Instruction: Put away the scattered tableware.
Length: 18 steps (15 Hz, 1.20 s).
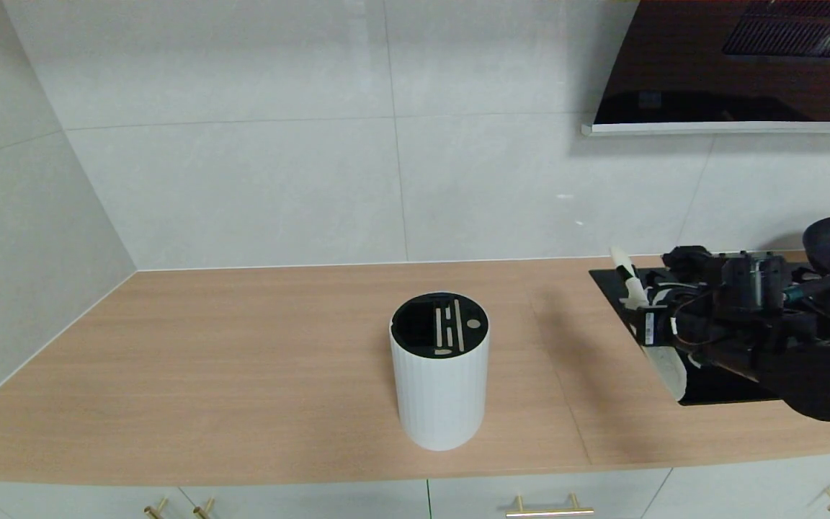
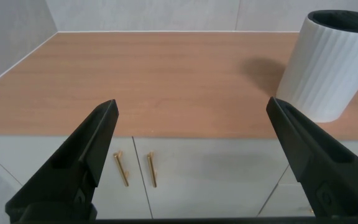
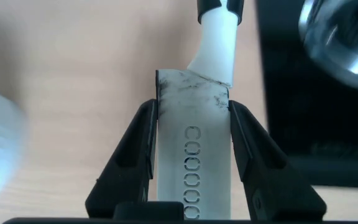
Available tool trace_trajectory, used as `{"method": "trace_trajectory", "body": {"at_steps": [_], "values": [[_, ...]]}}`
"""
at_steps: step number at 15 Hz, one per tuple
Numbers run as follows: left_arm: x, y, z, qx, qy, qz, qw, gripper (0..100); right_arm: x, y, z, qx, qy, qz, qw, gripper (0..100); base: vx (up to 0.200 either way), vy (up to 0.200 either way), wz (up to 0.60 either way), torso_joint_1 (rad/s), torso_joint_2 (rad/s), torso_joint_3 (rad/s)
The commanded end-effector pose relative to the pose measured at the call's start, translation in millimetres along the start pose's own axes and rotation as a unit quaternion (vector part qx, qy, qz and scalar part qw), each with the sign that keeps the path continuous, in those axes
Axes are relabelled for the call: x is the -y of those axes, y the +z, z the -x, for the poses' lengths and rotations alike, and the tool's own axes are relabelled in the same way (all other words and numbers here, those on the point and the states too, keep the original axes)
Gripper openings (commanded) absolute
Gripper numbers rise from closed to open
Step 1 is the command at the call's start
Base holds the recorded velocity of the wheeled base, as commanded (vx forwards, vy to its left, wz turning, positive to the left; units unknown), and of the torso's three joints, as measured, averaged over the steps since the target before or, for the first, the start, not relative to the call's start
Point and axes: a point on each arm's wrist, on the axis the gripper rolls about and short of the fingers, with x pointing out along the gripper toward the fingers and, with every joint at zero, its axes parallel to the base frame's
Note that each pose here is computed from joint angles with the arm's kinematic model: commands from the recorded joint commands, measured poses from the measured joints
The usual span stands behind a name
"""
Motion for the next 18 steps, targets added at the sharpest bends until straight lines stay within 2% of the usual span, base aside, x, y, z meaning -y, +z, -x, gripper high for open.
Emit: {"method": "trace_trajectory", "body": {"at_steps": [1,2,3,4,5,6,7,8,9,10,11,12,13,14,17,18], "values": [[1.4,33.2,8,0.040,-0.041,0.000,0.9984,100,-18,48,49,0.089,0.034,0.007,0.995,0,0.000,0.000,0.00,0.000,0.00,0.000],[2.9,61.3,9,0.037,-0.093,0.002,0.9950,100,-27,60,62,0.107,0.050,0.011,0.993,0,0.000,0.000,0.00,0.000,0.00,0.000],[4.3,76.4,4,0.022,-0.119,0.002,0.9926,100,-36,67,70,0.116,0.066,0.014,0.991,0,0.000,0.000,0.00,0.000,0.00,0.000],[7.8,103.1,-17,-0.025,-0.164,0.004,0.9861,100,-53,79,85,0.124,0.095,0.020,0.988,0,0.000,0.000,0.00,0.000,0.00,0.000],[10.9,123.6,-37,-0.048,-0.204,0.010,0.9777,100,-66,83,93,0.123,0.116,0.025,0.985,0,0.000,0.000,0.00,0.000,0.00,0.000],[14.0,140.2,-63,-0.068,-0.235,0.023,0.9693,100,-79,83,100,0.123,0.140,0.031,0.982,0,0.000,0.000,0.00,0.000,0.00,0.000],[16.6,149.6,-90,-0.081,-0.250,0.042,0.9640,100,-89,81,104,0.122,0.157,0.035,0.979,0,0.000,0.000,0.00,0.000,0.00,0.000],[22.8,154.6,-120,-0.088,-0.271,0.063,0.9565,100,-101,79,107,0.120,0.177,0.041,0.976,0,0.000,0.000,0.00,0.000,0.00,0.000],[33.3,157.0,-146,-0.090,-0.298,0.093,0.9458,100,-110,75,106,0.112,0.190,0.046,0.974,0,0.000,0.000,0.00,0.000,0.00,0.000],[33.3,157.0,-146,-0.090,-0.298,0.093,0.9458,100,-110,75,106,0.112,0.190,0.046,0.974,0,0.000,0.000,0.00,0.000,0.00,0.000],[54.9,157.2,-188,-0.098,-0.333,0.176,0.9212,100,-127,67,106,0.101,0.209,0.055,0.971,0,0.000,0.000,0.00,0.000,0.00,0.000],[61.7,156.7,-198,-0.100,-0.343,0.196,0.9133,100,-131,64,106,0.098,0.208,0.057,0.972,0,0.000,0.000,0.00,0.000,0.00,0.000],[72.5,152.9,-217,-0.108,-0.353,0.231,0.9003,100,-141,59,107,0.093,0.210,0.062,0.971,0,0.000,0.000,0.00,0.000,0.00,0.000],[78.2,150.2,-226,-0.113,-0.359,0.242,0.8944,100,-146,56,106,0.089,0.210,0.064,0.972,0,0.000,0.000,0.00,0.000,0.00,0.000],[107.4,143.6,-268,-0.151,-0.375,0.305,0.8625,100,-170,44,114,0.083,0.206,0.075,0.972,0,0.000,0.000,0.00,0.000,0.00,0.000],[116.2,145.1,-276,-0.156,-0.381,0.316,0.8545,100,-177,41,118,0.082,0.214,0.078,0.970,0,0.000,0.000,0.00,0.000,0.00,0.000]]}}
